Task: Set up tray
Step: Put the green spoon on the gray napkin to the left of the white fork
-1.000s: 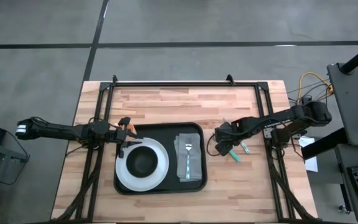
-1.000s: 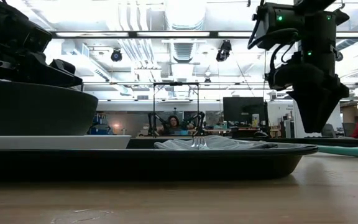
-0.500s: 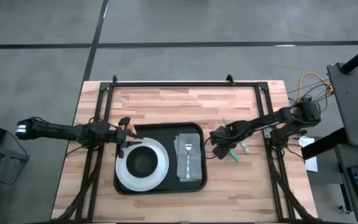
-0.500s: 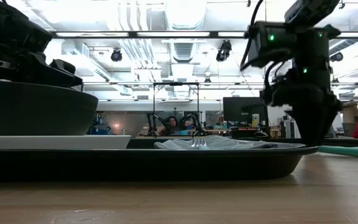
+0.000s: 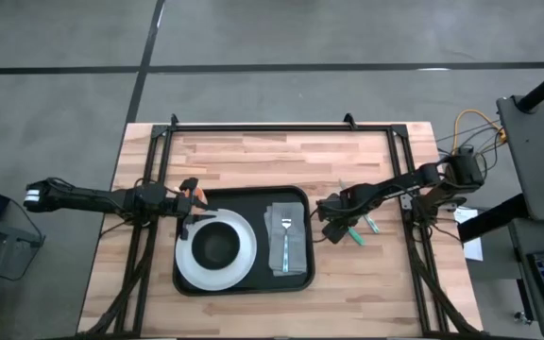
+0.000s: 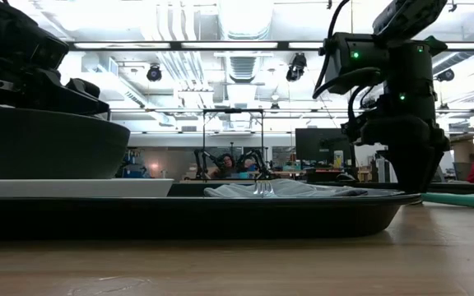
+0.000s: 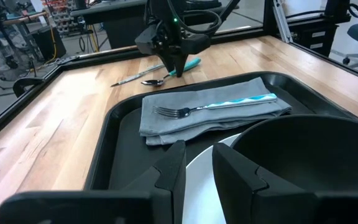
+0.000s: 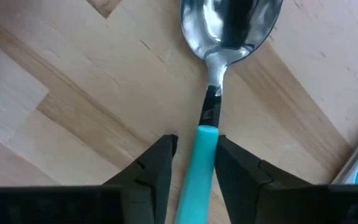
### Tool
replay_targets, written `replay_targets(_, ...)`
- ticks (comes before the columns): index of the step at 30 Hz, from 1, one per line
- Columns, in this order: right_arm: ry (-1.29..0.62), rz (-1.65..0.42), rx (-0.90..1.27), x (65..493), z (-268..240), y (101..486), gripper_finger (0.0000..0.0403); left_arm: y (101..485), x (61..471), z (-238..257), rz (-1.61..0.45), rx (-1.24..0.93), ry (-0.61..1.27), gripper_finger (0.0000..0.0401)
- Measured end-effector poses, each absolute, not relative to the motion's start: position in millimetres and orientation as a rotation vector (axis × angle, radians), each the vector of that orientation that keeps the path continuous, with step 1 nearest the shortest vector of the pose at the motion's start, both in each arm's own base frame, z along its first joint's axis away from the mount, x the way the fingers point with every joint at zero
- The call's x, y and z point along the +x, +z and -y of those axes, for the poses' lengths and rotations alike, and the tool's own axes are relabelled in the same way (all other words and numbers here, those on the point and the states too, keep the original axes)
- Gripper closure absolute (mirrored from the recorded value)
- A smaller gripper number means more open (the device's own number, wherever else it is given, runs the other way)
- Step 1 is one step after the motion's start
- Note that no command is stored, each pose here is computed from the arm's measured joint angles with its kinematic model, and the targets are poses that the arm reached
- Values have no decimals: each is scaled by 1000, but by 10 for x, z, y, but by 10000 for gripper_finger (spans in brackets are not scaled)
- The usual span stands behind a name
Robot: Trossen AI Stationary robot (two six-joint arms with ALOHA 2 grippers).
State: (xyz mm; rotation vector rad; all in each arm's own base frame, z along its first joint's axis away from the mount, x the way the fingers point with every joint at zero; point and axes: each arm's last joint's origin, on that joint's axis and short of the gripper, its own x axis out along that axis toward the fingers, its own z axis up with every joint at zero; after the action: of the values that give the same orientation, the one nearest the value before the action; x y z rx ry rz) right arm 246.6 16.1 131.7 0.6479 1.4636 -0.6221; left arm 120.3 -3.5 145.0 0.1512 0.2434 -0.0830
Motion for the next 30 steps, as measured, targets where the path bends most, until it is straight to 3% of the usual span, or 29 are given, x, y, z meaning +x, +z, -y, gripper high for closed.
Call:
replay_targets(9, -623, -1442, 670, 2465, -163, 1344, 373, 1449, 1203, 35, -244, 151, -83, 339)
replay_targets(30, -826, -1181, 1034, 2862, -192, 1750, 373, 1450, 1203, 35, -243, 151, -83, 339)
